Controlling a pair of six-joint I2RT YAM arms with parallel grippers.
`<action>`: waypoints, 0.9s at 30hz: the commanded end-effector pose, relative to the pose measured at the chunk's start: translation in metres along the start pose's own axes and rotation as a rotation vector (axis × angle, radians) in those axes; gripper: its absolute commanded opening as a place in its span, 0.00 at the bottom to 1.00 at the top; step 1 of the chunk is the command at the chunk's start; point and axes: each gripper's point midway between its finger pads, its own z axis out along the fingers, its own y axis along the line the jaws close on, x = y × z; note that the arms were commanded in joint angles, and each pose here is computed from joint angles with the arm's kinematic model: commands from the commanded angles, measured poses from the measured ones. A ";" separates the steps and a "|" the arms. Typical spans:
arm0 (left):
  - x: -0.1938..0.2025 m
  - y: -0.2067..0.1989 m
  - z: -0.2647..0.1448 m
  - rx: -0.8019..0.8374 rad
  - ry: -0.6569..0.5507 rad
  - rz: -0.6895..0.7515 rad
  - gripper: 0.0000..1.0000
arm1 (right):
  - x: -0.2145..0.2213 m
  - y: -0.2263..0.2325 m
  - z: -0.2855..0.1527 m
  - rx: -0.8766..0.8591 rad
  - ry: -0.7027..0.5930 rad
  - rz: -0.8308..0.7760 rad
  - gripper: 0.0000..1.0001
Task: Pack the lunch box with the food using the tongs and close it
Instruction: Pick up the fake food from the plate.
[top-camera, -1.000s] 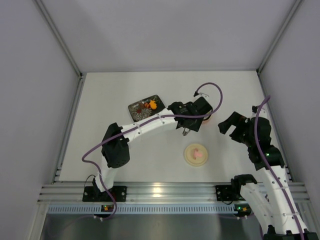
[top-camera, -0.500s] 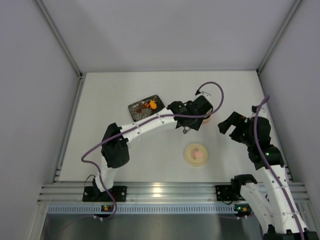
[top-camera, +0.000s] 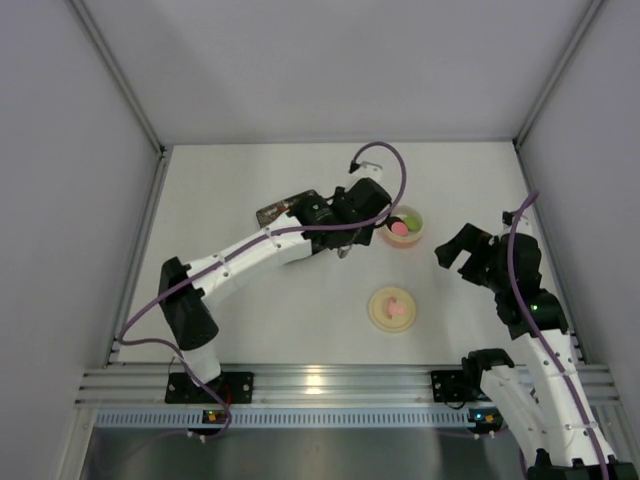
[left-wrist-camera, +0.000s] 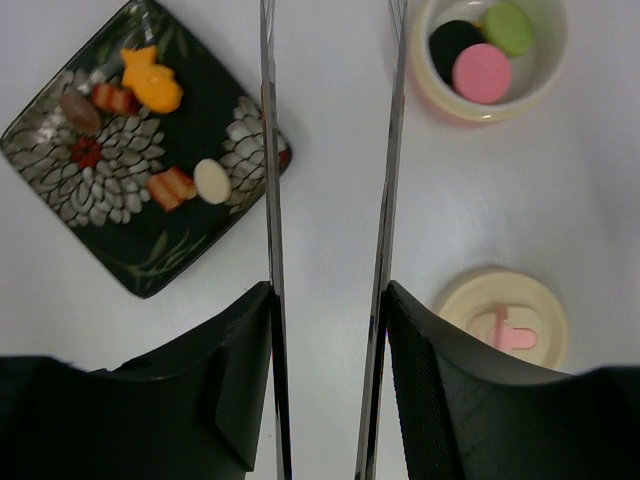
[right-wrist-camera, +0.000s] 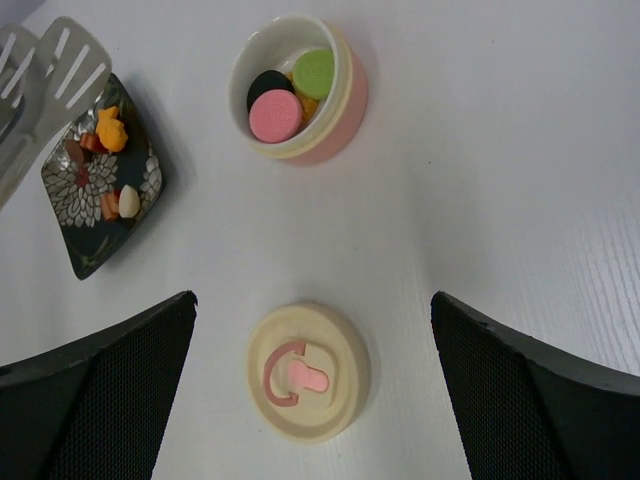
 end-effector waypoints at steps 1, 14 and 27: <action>-0.003 0.061 -0.020 -0.090 -0.041 -0.147 0.52 | -0.010 0.004 0.000 -0.022 -0.042 0.003 1.00; 0.042 0.123 0.020 -0.142 0.062 -0.242 0.51 | -0.003 0.007 0.007 -0.052 -0.018 0.022 0.99; 0.056 0.129 0.046 -0.164 0.117 -0.258 0.51 | -0.001 0.005 0.008 -0.044 -0.016 0.017 1.00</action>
